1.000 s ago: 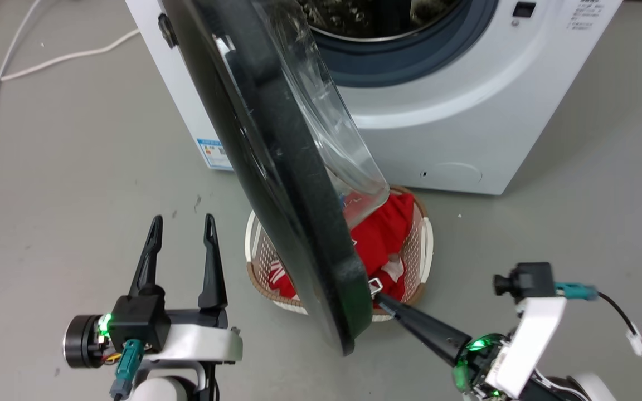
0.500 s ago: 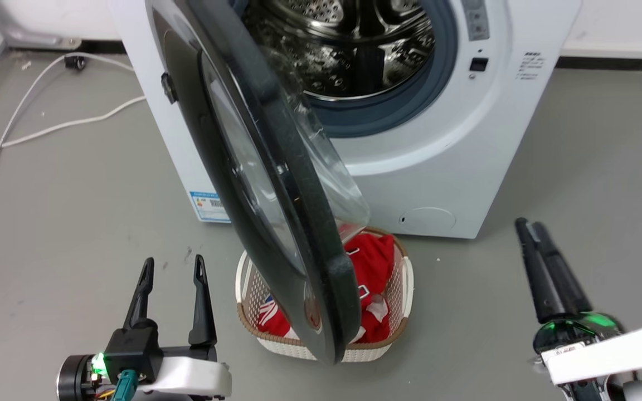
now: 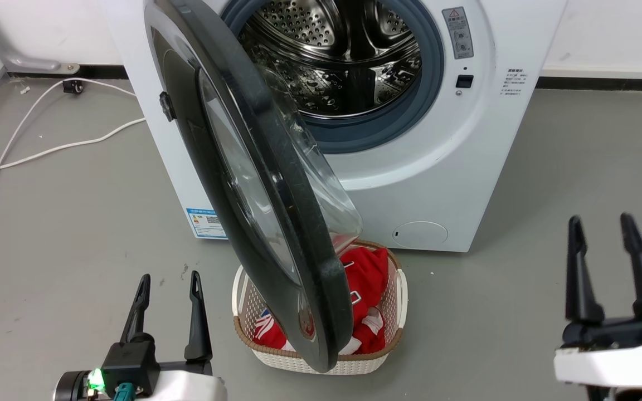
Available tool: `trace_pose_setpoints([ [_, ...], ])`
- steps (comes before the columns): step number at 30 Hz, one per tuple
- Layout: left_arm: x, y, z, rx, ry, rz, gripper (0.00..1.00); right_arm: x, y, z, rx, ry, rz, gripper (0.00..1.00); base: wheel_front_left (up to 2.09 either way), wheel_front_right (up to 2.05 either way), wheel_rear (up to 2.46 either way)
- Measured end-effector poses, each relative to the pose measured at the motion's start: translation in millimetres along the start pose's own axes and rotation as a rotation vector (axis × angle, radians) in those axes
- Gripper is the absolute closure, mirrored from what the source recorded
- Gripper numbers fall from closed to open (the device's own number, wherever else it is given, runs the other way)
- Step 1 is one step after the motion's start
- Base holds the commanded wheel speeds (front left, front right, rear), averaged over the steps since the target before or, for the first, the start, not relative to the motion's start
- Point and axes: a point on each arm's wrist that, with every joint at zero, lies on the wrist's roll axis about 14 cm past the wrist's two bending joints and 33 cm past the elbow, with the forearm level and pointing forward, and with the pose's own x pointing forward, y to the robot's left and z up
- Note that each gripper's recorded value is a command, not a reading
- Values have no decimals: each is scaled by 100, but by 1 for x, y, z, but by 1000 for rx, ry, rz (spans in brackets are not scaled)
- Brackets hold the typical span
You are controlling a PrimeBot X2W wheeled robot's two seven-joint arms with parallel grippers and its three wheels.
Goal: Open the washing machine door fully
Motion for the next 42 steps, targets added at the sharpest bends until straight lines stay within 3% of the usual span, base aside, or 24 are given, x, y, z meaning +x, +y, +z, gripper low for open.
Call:
trace_pose_setpoints([
  [8,-2,-1,0,-1,1,-5,0,-24,0,-29,-66,115,-12,0,0,0,0],
  [14,-3,0,0,-1,2,-3,0,-42,-1,-50,-24,193,-29,0,0,0,0],
  [26,-4,0,-7,-12,25,0,1,-46,-1,-52,-4,203,-36,0,0,0,0],
  [27,-4,0,-7,-9,24,0,70,-46,-1,-52,-4,203,-36,0,0,0,0],
  [28,-4,1,-7,-3,22,0,100,-46,-1,-52,-6,202,-36,0,0,0,0],
  [34,8,4,18,1,-60,7,100,-44,0,-49,-6,194,-32,0,0,0,0],
  [42,33,-2,104,63,-339,-41,100,-43,2,-49,3,191,-29,0,0,0,0],
])
